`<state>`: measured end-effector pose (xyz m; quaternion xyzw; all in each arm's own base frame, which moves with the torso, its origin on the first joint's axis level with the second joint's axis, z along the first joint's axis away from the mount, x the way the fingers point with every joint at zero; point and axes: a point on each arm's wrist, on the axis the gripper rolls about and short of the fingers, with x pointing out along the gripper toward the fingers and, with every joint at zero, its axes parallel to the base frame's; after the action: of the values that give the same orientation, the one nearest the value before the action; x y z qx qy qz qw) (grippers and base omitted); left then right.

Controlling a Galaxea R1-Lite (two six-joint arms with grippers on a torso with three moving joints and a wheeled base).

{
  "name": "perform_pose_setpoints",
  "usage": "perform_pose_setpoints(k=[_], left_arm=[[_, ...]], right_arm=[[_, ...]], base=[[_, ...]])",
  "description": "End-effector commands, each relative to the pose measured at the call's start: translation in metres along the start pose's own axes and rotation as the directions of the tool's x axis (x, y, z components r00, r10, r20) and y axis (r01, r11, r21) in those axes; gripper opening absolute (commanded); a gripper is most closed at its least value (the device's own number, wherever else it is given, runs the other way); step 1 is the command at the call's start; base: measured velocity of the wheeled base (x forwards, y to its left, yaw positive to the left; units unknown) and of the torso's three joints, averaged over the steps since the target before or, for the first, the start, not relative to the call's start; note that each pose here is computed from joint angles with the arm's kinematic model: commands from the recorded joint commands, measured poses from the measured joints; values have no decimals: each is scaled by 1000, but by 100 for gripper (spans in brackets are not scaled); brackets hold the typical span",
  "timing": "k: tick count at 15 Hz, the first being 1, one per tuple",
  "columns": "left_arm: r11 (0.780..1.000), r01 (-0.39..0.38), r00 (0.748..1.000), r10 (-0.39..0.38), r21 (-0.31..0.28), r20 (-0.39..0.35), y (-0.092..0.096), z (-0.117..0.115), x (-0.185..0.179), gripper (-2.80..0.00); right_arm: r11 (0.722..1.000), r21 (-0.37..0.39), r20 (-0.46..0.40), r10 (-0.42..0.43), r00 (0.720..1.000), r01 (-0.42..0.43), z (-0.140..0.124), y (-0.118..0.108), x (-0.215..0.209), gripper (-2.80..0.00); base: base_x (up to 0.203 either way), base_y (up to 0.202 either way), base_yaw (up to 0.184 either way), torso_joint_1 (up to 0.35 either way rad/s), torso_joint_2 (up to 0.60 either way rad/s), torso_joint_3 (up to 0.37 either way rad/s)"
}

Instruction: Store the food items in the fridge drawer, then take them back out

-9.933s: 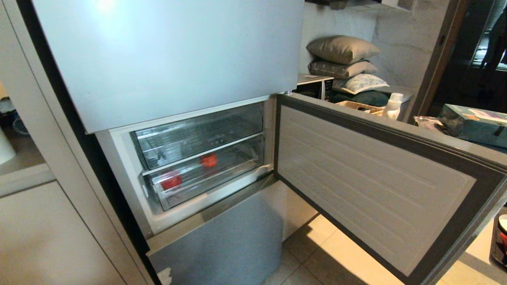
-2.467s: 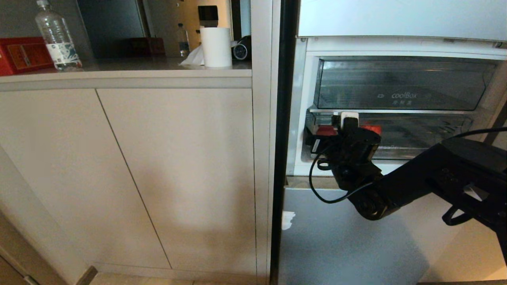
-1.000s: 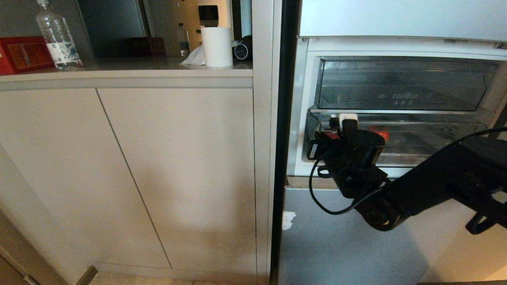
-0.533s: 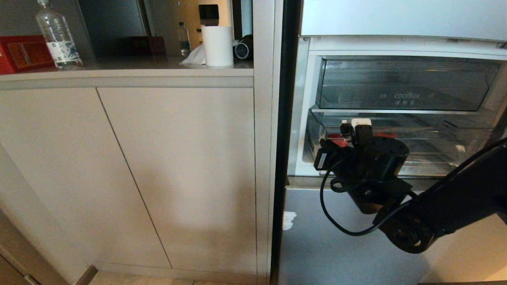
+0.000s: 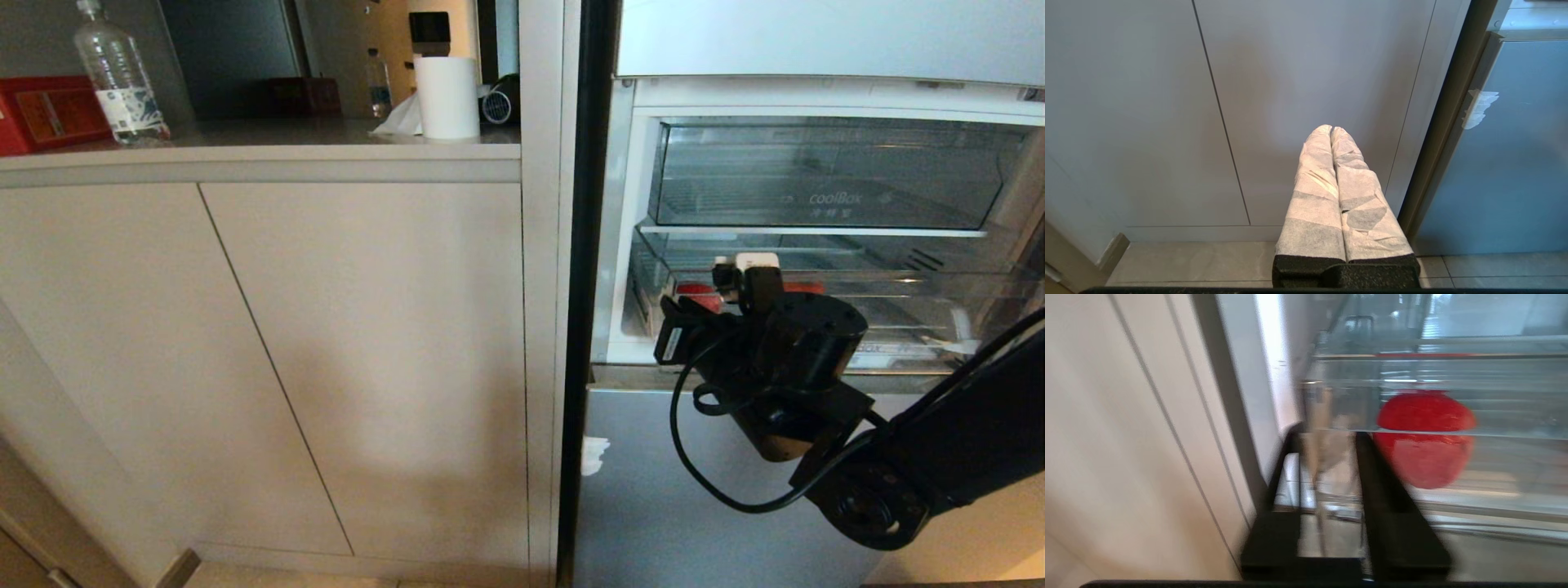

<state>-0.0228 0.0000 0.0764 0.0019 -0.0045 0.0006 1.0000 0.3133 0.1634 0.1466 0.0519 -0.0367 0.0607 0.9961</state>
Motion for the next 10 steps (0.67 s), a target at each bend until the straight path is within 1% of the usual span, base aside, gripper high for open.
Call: perform_pose_setpoints(k=[1, 5, 10], left_arm=[[1000, 0, 1000, 0, 0, -1, 0, 0, 0, -280], [1000, 0, 1000, 0, -1, -2, 0, 0, 0, -280], [1000, 0, 1000, 0, 0, -1, 0, 0, 0, -280]], right_arm=[[1000, 4, 8, 3, 1000, -3, 1, 0, -1, 0], [1000, 13, 15, 4, 1000, -5, 10, -2, -12, 0], [999, 4, -18, 33, 999, -33, 24, -10, -57, 0]], base=[[0, 0, 0, 0, 0, 0], [0, 0, 0, 0, 0, 0], [0, 0, 0, 0, 0, 0]])
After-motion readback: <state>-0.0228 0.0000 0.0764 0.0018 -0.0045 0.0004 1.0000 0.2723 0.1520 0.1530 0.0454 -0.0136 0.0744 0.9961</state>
